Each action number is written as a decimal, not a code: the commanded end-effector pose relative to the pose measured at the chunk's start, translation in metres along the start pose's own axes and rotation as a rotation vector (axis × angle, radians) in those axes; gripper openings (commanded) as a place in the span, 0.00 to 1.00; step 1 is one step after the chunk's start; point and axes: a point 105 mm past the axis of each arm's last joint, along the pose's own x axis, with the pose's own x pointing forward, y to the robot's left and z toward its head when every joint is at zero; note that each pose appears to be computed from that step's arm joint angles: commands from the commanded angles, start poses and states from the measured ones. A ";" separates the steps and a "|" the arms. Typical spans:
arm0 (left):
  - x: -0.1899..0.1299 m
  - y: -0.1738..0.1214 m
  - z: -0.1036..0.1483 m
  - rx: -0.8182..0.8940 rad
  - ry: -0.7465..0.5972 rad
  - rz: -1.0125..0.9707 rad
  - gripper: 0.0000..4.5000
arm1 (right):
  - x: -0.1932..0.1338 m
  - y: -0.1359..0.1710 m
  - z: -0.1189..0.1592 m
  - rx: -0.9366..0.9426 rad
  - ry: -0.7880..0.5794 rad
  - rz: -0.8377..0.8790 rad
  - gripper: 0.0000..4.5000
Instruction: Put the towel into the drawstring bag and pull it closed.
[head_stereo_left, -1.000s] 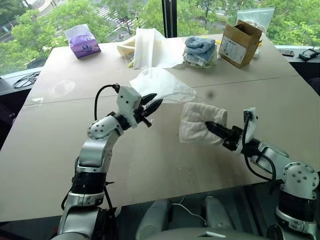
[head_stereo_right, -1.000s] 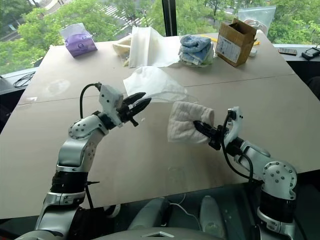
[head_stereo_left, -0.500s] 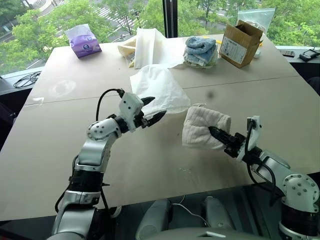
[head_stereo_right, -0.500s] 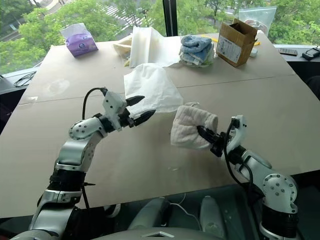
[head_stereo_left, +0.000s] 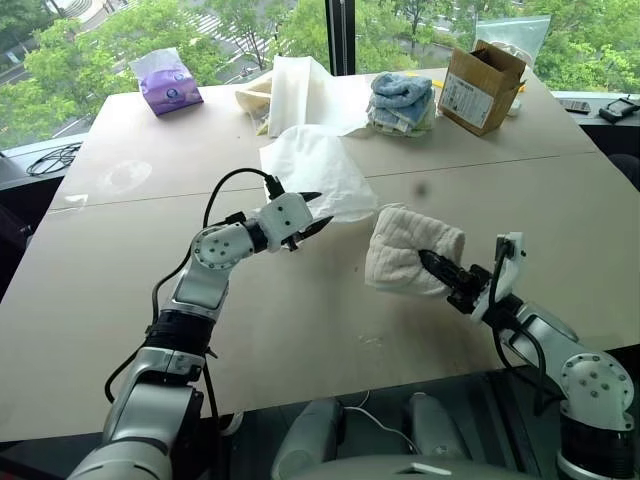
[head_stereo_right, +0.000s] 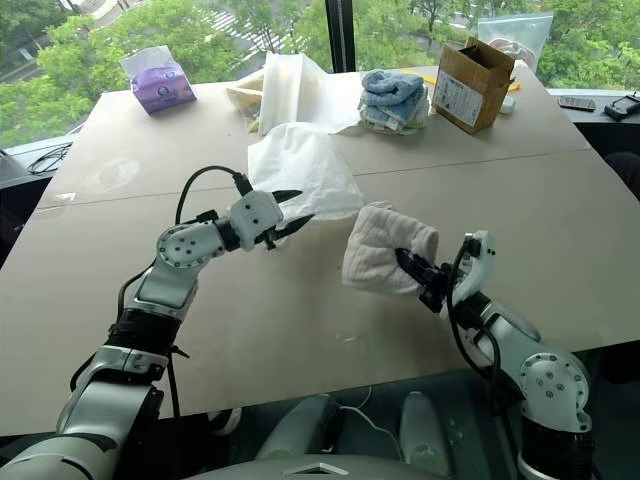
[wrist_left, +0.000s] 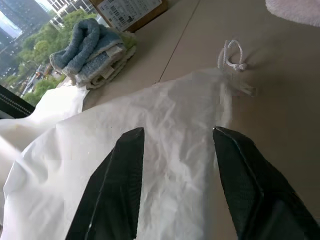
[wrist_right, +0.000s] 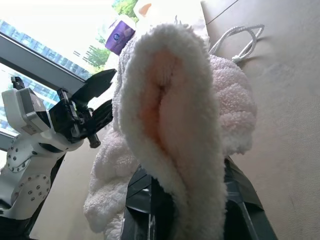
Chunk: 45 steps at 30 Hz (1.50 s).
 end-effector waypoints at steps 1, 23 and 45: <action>0.001 0.004 0.007 0.075 -0.025 -0.017 0.38 | -0.003 0.011 0.010 -0.037 -0.043 0.031 0.00; -0.008 -0.007 0.007 0.522 -0.054 0.181 0.76 | -0.004 0.011 0.006 -0.035 -0.022 0.024 0.00; -0.001 0.008 -0.013 0.510 0.098 0.370 0.39 | -0.003 0.013 0.007 -0.029 -0.006 0.023 0.00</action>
